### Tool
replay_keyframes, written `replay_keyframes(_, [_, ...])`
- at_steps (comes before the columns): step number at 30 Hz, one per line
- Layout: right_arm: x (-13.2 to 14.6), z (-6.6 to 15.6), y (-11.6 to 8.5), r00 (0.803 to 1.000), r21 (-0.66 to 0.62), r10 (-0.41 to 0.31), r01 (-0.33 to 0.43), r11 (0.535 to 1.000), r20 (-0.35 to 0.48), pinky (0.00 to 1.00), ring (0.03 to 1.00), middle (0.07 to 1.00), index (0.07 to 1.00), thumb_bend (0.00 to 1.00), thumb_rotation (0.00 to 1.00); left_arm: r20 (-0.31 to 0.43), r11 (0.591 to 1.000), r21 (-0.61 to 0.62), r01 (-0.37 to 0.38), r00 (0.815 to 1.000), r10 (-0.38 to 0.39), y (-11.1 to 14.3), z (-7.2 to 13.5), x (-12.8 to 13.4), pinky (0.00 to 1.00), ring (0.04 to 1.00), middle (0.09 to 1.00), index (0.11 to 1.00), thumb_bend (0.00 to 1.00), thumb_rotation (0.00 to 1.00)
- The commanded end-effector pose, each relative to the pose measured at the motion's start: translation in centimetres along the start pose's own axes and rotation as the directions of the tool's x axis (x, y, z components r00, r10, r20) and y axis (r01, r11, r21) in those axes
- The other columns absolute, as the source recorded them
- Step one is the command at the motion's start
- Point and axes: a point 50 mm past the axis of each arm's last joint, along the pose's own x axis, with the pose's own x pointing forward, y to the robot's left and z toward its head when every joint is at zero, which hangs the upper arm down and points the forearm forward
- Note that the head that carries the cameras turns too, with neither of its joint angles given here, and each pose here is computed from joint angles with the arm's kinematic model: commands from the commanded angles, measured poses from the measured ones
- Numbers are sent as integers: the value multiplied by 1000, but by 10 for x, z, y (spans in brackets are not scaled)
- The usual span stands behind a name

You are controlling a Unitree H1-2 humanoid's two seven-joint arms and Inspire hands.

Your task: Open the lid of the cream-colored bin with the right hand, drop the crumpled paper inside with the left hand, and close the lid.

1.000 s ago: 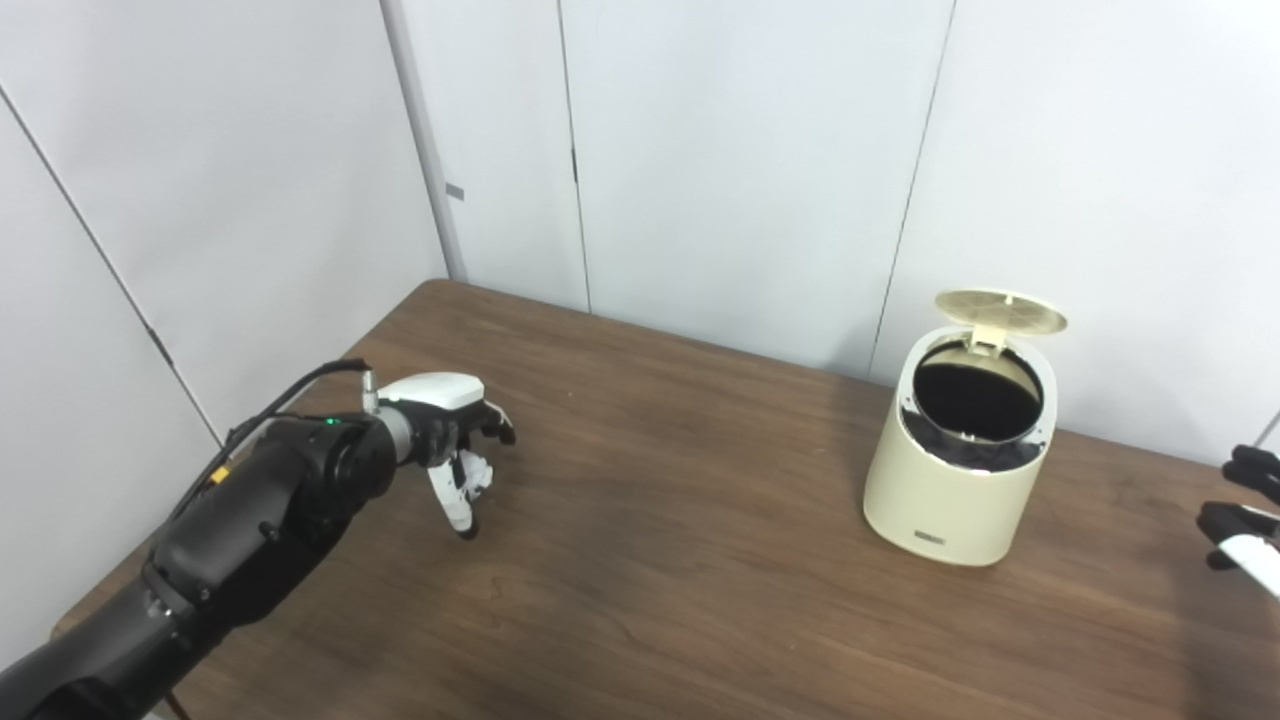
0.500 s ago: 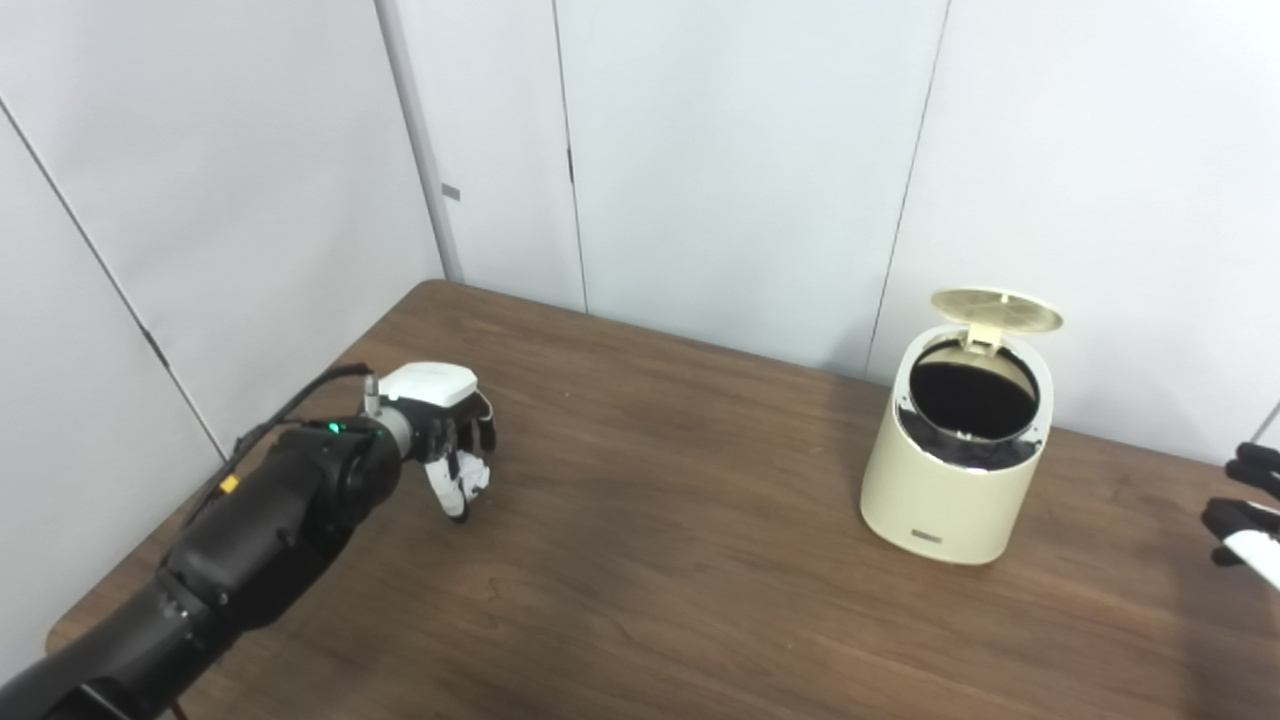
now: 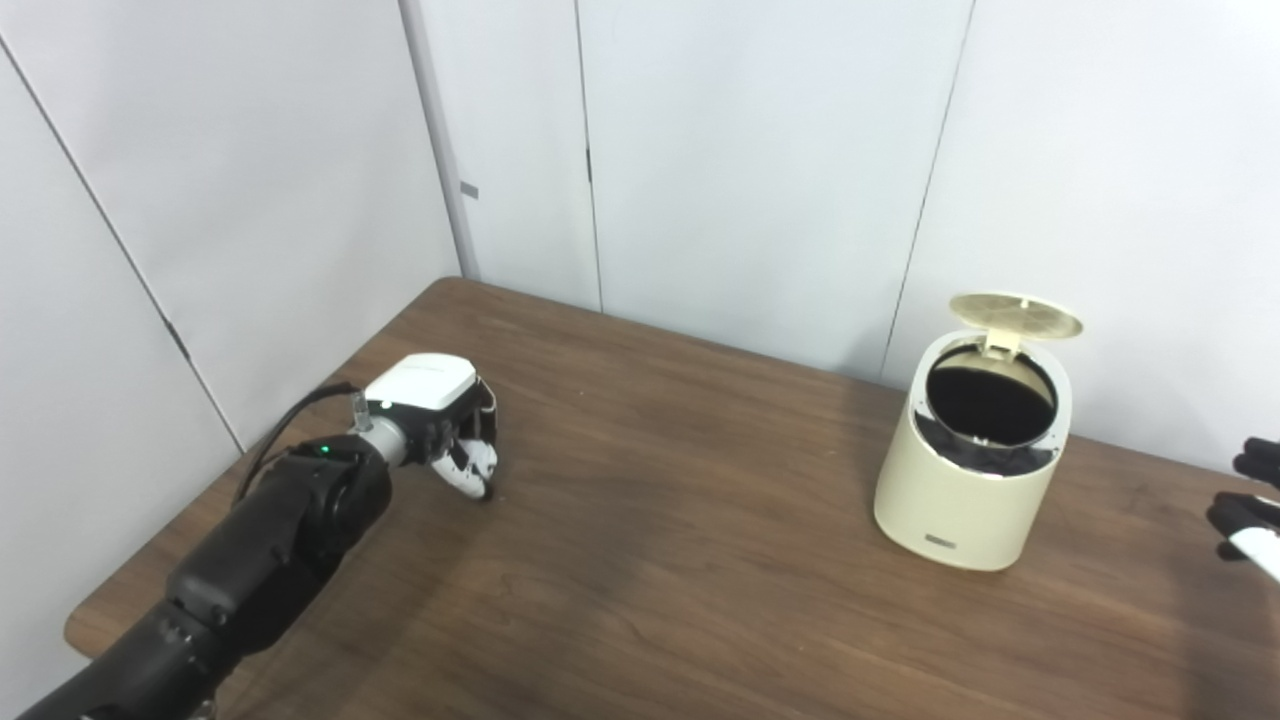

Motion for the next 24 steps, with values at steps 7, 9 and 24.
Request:
replay_keyframes(7, [11,23,-5,996,-5,-15,16,1000,88,461,691,792,766,825,438,48,997,-54,-52,997,54,18,9,0,398,424,469,517,503,0])
replay_keyframes(9, [11,24,-3,996,3,-17,17,1000,88,461,693,794,765,820,432,85,993,-93,-79,993,87,22,18,-4,415,429,472,514,503,0])
replay_keyframes(24, [13,25,7,994,12,-9,7,1000,106,620,782,883,845,644,315,249,936,-290,-198,929,273,62,117,-26,353,402,452,540,499,0])
